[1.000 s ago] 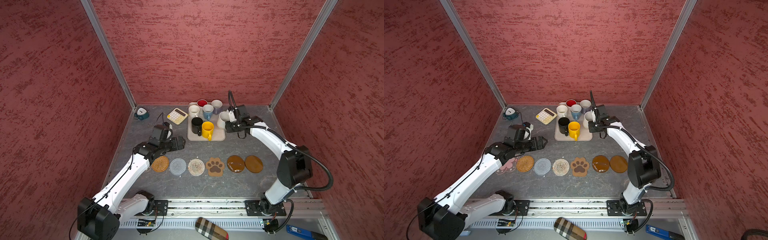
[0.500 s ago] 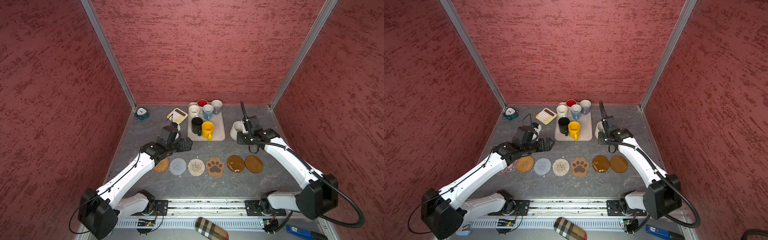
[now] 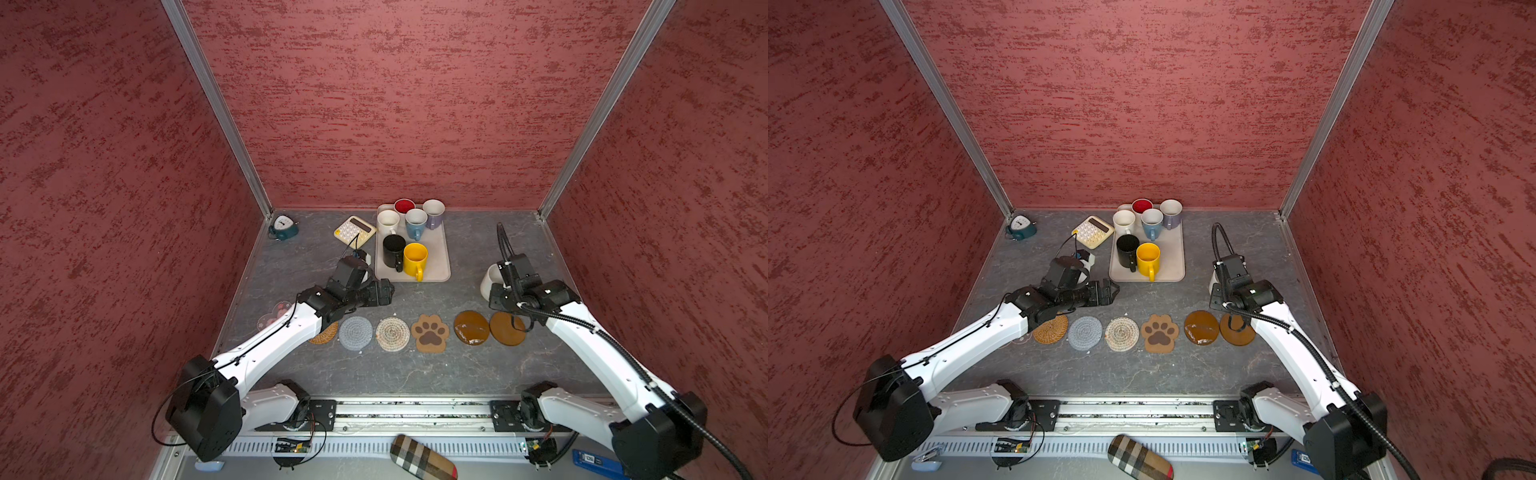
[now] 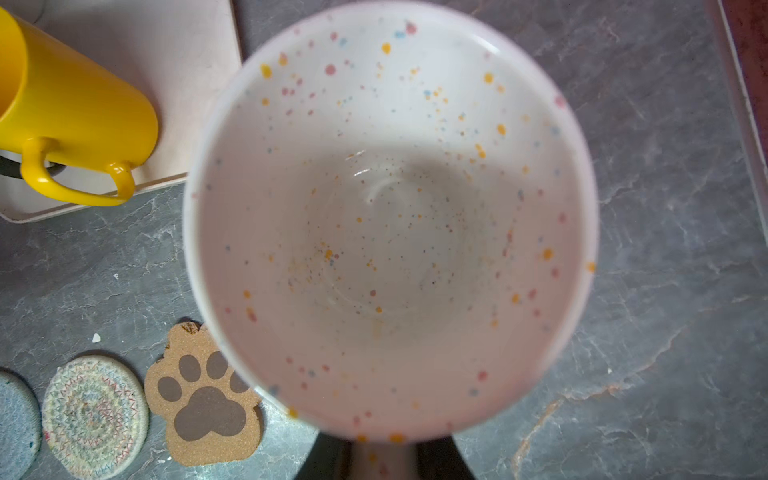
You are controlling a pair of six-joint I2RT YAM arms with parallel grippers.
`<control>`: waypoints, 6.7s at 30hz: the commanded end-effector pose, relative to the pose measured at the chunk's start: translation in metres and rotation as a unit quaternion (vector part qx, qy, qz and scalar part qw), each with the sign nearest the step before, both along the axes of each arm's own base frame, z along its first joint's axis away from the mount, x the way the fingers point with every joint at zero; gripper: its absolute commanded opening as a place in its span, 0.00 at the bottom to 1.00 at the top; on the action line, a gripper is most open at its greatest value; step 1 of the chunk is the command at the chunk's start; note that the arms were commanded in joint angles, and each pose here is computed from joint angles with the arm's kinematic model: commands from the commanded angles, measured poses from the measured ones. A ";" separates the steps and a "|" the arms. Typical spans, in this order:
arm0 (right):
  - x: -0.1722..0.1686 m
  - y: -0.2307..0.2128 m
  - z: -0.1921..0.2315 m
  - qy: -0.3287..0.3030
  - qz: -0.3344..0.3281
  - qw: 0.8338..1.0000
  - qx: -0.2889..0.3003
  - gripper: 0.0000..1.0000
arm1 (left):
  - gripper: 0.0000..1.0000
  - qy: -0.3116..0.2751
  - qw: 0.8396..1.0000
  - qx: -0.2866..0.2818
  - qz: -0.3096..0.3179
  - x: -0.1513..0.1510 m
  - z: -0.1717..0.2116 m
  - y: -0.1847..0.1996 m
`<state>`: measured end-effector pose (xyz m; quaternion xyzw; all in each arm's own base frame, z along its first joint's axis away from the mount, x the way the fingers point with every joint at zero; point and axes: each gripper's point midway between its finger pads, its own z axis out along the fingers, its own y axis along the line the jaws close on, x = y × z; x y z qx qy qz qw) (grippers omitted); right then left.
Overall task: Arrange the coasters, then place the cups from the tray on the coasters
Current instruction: 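Lower the speckled mug onto the wooden coaster with right gripper, then open right gripper to release the mug while left gripper moves toward the tray, then raise right gripper off the speckled mug while left gripper lowers onto yellow mug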
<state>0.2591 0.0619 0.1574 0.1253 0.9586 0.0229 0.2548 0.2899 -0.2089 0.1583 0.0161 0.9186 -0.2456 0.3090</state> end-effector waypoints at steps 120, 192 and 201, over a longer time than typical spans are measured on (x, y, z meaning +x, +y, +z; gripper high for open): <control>-0.054 -0.016 -0.037 -0.037 -0.167 0.983 0.070 0.42 | 1.00 0.004 0.999 -0.038 -0.026 0.014 -0.022 -0.019; 0.122 -0.040 0.063 -0.261 -0.085 0.939 0.208 0.43 | 0.63 0.067 0.981 0.181 -0.019 0.116 -0.067 -0.117; 0.122 -0.039 0.063 -0.263 -0.082 0.938 0.211 0.43 | 0.49 0.075 0.977 0.200 -0.007 0.117 -0.073 -0.096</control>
